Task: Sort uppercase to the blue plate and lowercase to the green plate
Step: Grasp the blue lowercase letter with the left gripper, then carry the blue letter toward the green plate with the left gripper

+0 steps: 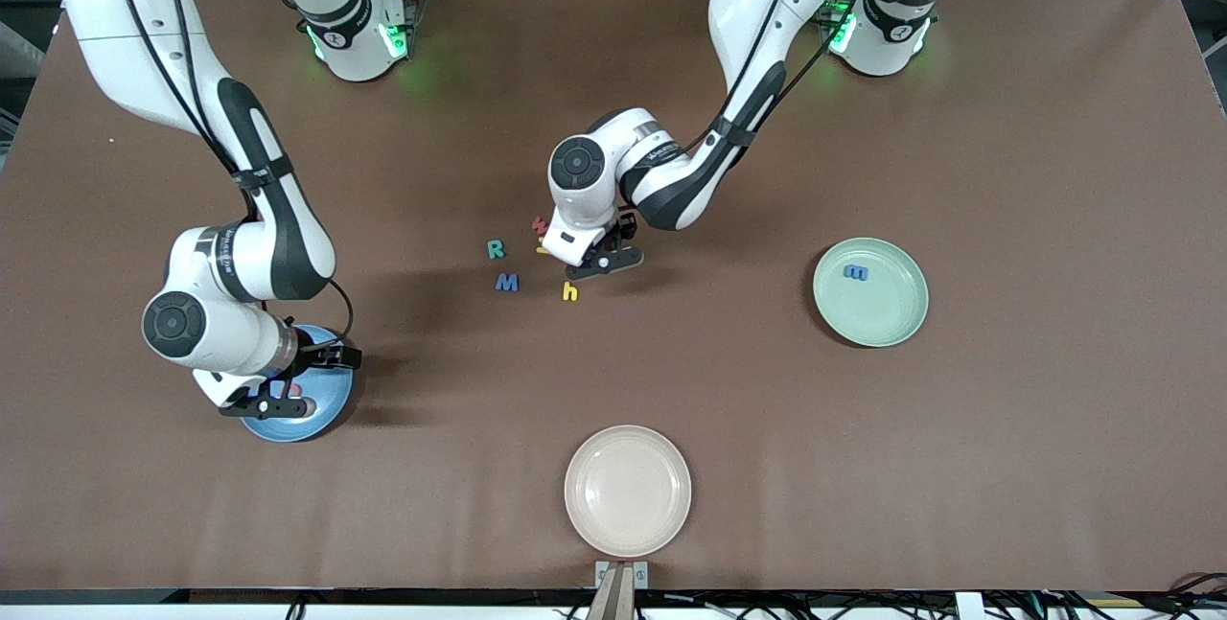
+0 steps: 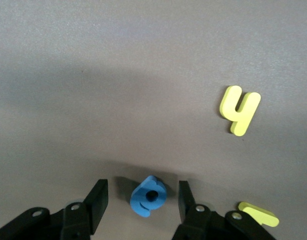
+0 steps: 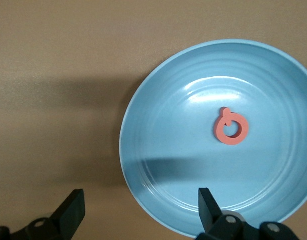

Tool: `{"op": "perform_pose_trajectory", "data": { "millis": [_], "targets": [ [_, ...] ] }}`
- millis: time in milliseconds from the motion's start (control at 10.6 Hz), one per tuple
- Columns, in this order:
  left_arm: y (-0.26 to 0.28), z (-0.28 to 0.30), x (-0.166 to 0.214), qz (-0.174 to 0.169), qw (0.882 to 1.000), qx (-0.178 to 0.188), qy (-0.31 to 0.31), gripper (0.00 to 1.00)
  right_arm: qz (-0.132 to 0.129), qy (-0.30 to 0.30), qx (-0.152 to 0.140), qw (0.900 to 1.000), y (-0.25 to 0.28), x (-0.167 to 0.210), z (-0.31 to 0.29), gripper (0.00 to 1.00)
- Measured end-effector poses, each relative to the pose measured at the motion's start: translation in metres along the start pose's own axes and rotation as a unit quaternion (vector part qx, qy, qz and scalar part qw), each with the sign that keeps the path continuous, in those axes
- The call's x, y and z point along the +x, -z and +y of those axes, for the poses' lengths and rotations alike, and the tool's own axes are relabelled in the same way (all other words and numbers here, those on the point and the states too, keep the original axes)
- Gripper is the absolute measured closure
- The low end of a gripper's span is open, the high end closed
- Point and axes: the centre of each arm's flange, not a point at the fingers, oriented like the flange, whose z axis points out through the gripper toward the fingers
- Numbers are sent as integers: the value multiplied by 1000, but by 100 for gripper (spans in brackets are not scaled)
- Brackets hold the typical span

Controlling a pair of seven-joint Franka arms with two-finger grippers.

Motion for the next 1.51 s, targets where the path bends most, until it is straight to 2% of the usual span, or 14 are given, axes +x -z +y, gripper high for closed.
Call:
{"op": "perform_pose_trajectory", "data": {
  "millis": [283, 565, 1319, 1413, 1507],
  "targets": [
    [-2, -3, 3, -2, 1000, 2, 2, 36, 0, 1, 0, 1000, 0, 0, -1, 0],
    [-3, -2, 1, -11, 1000, -2, 8, 46, 0, 1, 0, 1000, 0, 0, -2, 0],
    [-8, -2, -1, -23, 1000, -3, 14, 47, 0, 2, 1, 1000, 0, 0, -3, 0],
    [-7, -2, -1, -24, 1000, -4, 15, 51, 0, 2, 1, 1000, 0, 0, -3, 0],
    [-7, -2, -2, -24, 1000, -4, 15, 51, 0, 2, 1, 1000, 0, 0, -3, 0]
  ]
}}
